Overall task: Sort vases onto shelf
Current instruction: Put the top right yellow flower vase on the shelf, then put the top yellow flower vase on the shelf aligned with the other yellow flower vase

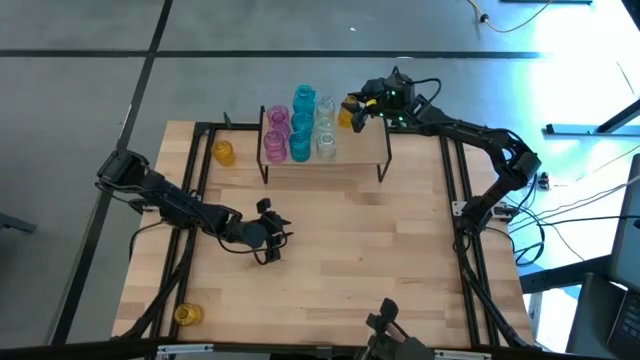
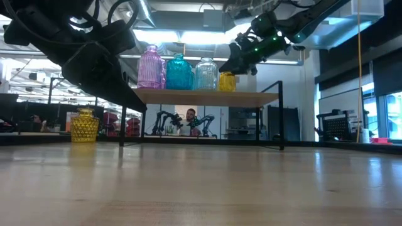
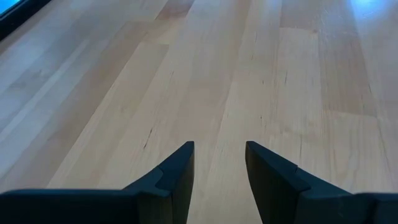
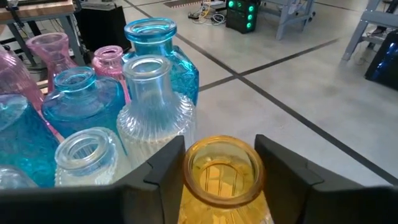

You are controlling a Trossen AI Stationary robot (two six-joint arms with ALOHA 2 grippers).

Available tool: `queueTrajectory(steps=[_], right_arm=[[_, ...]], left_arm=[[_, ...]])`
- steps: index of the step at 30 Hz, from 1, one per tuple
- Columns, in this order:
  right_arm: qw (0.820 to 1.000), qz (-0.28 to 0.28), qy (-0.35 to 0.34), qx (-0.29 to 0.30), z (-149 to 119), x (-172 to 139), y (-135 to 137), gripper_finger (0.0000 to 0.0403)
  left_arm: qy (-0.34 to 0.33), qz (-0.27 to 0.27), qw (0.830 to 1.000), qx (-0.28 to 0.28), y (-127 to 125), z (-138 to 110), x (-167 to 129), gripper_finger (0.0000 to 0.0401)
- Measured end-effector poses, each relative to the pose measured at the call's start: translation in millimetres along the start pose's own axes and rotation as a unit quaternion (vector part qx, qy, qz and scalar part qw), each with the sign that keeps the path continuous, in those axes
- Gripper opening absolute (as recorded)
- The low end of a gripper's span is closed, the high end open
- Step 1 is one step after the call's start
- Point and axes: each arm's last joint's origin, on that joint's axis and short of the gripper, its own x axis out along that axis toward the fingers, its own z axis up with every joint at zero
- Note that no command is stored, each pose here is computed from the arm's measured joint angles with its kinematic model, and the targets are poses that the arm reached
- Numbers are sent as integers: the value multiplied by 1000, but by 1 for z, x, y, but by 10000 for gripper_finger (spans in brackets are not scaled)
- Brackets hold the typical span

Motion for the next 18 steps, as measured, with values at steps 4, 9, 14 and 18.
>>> queueTrajectory(steps=[4,9,14,18], right_arm=[[1000,0,1,0,0,0,0,210],[1000,-1,-12,-9,3,0,0,248],[999,-5,-38,-38,19,-16,2,265],[997,18,-60,-45,37,-41,8,266]], left_arm=[[0,0,1000,0,0,0,0,137],[0,0,1000,0,0,0,0,137],[0,0,1000,0,0,0,0,137],[0,0,1000,-4,0,0,0,137]])
